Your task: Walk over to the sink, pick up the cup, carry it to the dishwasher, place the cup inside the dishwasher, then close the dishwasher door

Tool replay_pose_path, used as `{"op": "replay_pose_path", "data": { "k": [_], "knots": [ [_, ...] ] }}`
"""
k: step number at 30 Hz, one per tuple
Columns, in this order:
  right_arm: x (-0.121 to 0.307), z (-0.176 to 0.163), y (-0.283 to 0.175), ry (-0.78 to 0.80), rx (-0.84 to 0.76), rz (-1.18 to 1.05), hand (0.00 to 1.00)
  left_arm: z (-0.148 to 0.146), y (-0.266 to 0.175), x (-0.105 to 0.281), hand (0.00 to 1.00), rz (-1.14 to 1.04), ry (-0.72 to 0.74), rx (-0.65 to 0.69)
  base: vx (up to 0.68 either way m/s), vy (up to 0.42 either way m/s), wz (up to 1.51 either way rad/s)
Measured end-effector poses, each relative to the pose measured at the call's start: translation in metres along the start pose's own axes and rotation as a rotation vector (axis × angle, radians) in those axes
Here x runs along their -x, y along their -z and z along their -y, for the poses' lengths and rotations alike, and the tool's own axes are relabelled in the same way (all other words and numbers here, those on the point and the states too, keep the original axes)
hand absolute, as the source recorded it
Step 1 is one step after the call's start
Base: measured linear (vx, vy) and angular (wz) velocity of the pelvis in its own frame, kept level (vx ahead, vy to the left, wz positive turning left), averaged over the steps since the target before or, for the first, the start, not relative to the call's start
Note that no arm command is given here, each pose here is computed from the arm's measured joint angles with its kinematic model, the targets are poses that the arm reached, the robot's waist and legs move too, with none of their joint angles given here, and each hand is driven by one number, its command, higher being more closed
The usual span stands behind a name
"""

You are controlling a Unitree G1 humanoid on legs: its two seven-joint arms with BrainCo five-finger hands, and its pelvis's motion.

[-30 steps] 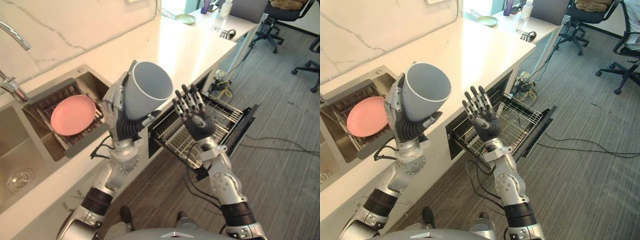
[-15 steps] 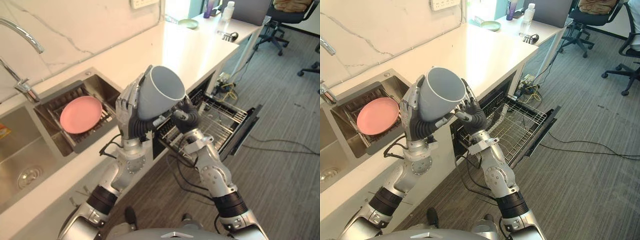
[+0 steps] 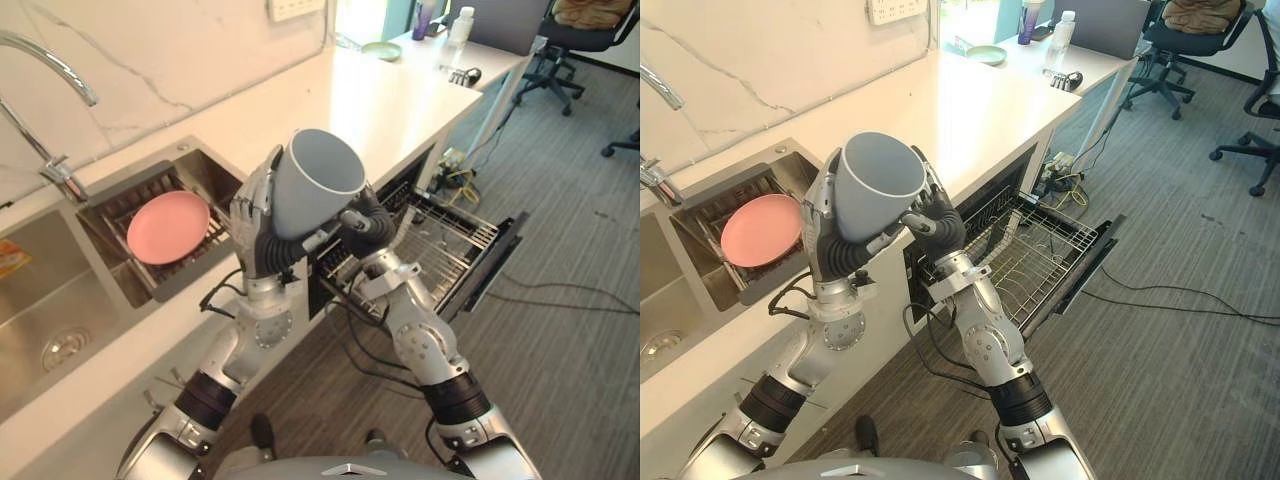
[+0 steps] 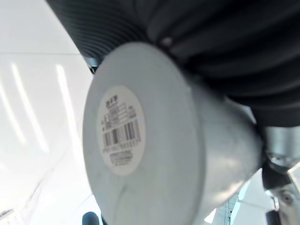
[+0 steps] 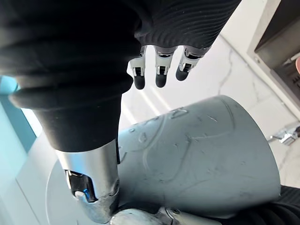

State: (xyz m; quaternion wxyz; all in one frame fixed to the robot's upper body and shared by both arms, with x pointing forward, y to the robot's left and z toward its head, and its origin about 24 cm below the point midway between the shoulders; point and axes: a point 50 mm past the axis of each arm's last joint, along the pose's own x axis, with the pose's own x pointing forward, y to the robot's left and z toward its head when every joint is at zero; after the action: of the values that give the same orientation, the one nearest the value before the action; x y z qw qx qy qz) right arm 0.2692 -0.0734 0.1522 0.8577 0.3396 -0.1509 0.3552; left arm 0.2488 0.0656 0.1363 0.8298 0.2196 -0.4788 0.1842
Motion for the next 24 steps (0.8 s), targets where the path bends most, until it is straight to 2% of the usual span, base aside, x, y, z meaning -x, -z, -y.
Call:
{"op": "replay_pose_path", "data": {
  "k": [7,19,24],
  "knots": [
    [-0.005,-0.011,0.021,-0.072,-0.108,-0.084,0.00,0.000,0.001,0.000,1.00,-0.016,0.001,0.008,-0.02,0.002,0.01],
    [-0.006,-0.017,0.026,-0.111,-0.114,-0.102,0.00,-0.011,-0.001,0.003,1.00,-0.031,0.025,0.001,-0.02,0.002,0.02],
    [-0.005,-0.018,0.027,-0.130,-0.069,-0.116,0.00,-0.012,-0.001,0.004,1.00,-0.028,0.030,-0.003,0.00,0.000,0.00]
  ]
}}
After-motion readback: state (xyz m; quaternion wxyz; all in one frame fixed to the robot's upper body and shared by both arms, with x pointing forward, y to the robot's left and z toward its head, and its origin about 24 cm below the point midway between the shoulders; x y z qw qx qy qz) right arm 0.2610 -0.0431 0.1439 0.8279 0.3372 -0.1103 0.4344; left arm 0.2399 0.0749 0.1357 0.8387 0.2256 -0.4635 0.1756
